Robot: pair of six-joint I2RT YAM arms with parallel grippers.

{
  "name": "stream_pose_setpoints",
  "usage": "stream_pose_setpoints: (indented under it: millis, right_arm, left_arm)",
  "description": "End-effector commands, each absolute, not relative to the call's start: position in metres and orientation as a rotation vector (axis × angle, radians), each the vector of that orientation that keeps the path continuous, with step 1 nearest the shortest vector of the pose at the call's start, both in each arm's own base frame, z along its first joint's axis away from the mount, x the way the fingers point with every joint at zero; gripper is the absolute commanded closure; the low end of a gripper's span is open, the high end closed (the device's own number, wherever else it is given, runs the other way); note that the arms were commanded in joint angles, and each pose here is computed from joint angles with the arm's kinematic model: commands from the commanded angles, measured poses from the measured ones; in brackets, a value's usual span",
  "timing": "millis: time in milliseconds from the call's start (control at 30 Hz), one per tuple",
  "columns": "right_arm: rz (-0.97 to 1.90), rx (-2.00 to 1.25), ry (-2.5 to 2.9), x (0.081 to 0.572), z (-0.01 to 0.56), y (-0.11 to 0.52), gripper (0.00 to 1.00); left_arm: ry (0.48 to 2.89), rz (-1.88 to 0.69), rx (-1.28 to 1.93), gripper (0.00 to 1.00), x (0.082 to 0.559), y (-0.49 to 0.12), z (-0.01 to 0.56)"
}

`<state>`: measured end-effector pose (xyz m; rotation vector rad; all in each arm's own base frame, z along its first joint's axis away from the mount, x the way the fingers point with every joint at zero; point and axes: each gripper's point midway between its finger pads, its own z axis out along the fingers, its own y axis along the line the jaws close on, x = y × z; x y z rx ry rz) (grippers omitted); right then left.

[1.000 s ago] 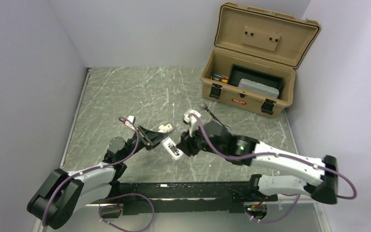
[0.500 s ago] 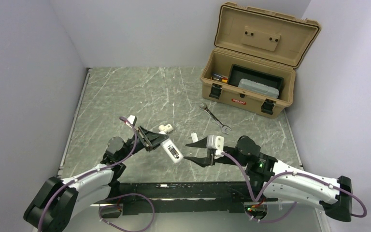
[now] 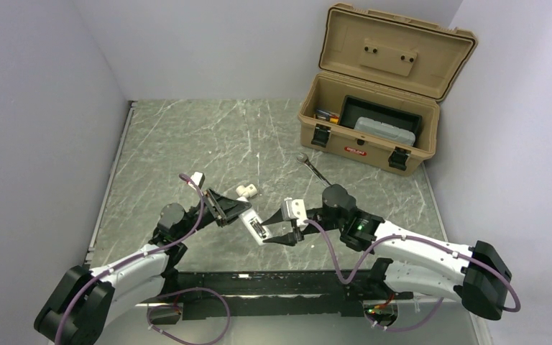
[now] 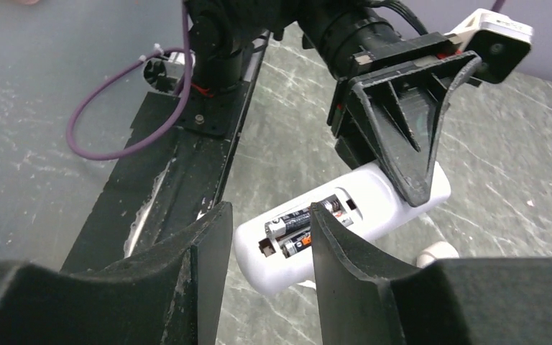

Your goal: Load the batteries into the remote control

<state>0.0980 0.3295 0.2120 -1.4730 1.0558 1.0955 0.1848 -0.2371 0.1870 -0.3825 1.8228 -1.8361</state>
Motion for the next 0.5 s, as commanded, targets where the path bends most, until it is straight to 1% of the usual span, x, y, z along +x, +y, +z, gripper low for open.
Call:
stream_pose_setpoints:
  millis: [0,67,133,300,467]
  right_arm:
    - [1.136,-1.516,0.832,0.084,0.242,0.336,0.56]
    - [1.128,-1.515,0.809,0.084,0.24,0.336,0.6]
    - [1.118,-1.534,0.798,0.085,0.236,0.336,0.62]
    - [1.156,-1.601,0.766,0.08,0.23,0.337,0.63]
    - [1.168,-1.655,0.783,0.086,0.218,0.337,0.64]
  left_arm:
    - [1.762,-1.885,-0.336,1.0,0.182,-0.239,0.206]
    - [1.759,-1.892,-0.331,1.0,0.182,-0.24,0.207]
    - [1.753,-1.9,-0.321,1.0,0.182,-0.24,0.209]
    - [1.752,-1.899,-0.321,1.0,0.182,-0.24,0.21]
    - [1.743,-1.901,-0.327,1.0,0.181,-0.239,0.211]
